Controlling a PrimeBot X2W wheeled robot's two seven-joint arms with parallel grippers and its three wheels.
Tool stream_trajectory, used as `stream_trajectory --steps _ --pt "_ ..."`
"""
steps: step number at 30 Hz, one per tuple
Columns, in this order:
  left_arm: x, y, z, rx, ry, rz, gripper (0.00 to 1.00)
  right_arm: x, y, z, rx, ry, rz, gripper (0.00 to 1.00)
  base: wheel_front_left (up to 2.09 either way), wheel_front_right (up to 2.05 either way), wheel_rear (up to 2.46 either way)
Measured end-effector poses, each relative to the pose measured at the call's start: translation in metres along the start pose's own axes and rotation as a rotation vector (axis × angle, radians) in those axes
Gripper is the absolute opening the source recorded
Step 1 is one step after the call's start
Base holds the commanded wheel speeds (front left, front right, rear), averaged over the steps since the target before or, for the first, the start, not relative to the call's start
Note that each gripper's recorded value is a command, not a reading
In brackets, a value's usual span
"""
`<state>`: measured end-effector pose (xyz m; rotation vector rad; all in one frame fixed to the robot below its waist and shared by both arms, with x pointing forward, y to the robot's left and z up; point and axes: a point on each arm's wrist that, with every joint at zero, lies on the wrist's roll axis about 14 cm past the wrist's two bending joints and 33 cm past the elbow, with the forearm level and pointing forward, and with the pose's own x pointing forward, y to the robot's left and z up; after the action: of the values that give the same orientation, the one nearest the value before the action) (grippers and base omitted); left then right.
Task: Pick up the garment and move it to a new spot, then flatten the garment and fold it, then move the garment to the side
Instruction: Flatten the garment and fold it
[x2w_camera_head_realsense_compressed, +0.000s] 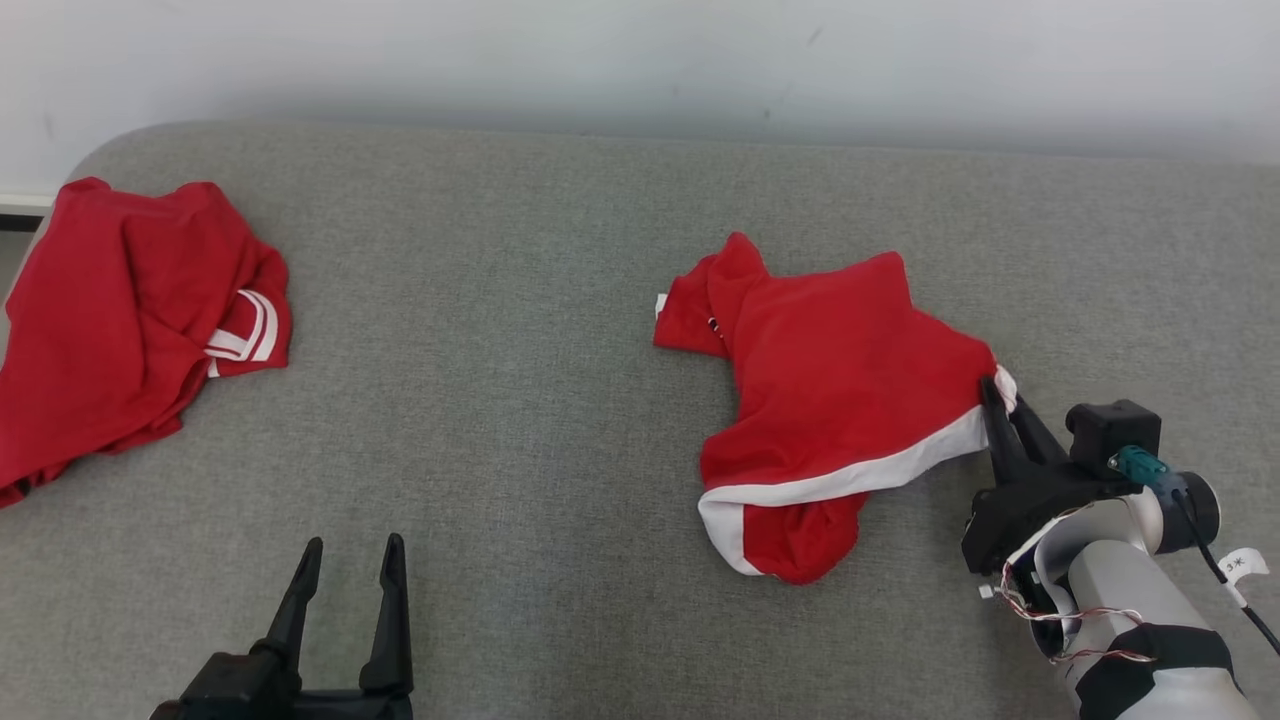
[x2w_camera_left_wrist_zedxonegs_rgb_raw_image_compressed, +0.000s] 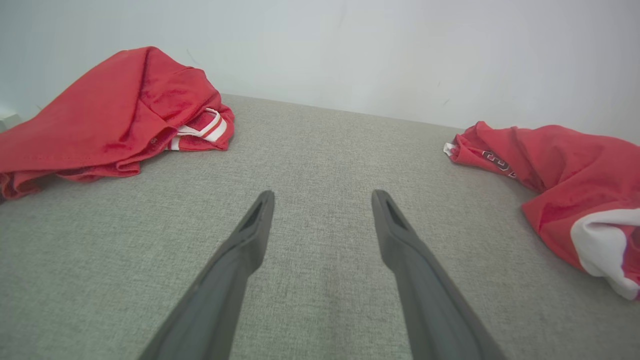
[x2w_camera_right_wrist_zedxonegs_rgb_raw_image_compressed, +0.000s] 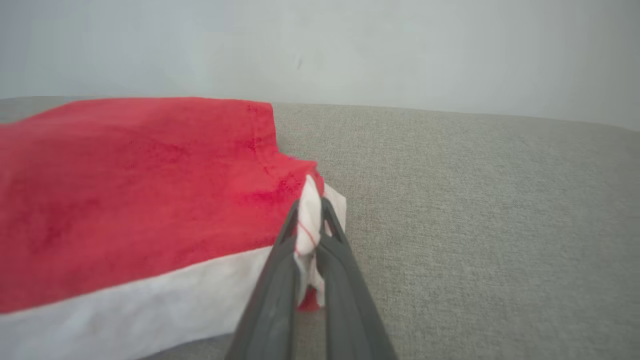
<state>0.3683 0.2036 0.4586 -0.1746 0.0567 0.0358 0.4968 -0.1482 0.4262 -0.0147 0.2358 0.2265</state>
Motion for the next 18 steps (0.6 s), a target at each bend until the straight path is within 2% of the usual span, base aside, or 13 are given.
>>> stream_trajectory --steps 10,15,18 --pt "0.0 -0.008 0.003 -0.006 -0.012 -0.026 1.0 -0.03 -0.016 0.053 0.096 -0.213 -0.06 0.0 0.0 0.0 0.0" --pt "0.001 -0.021 0.004 -0.011 -0.015 -0.064 1.0 -0.067 -0.033 0.055 0.153 -0.276 -0.124 0.0 0.0 0.0 0.0" --pt "0.002 -0.031 0.005 -0.017 -0.019 -0.094 1.0 -0.095 -0.046 0.041 0.19 -0.275 -0.187 0.0 0.0 0.0 0.0"
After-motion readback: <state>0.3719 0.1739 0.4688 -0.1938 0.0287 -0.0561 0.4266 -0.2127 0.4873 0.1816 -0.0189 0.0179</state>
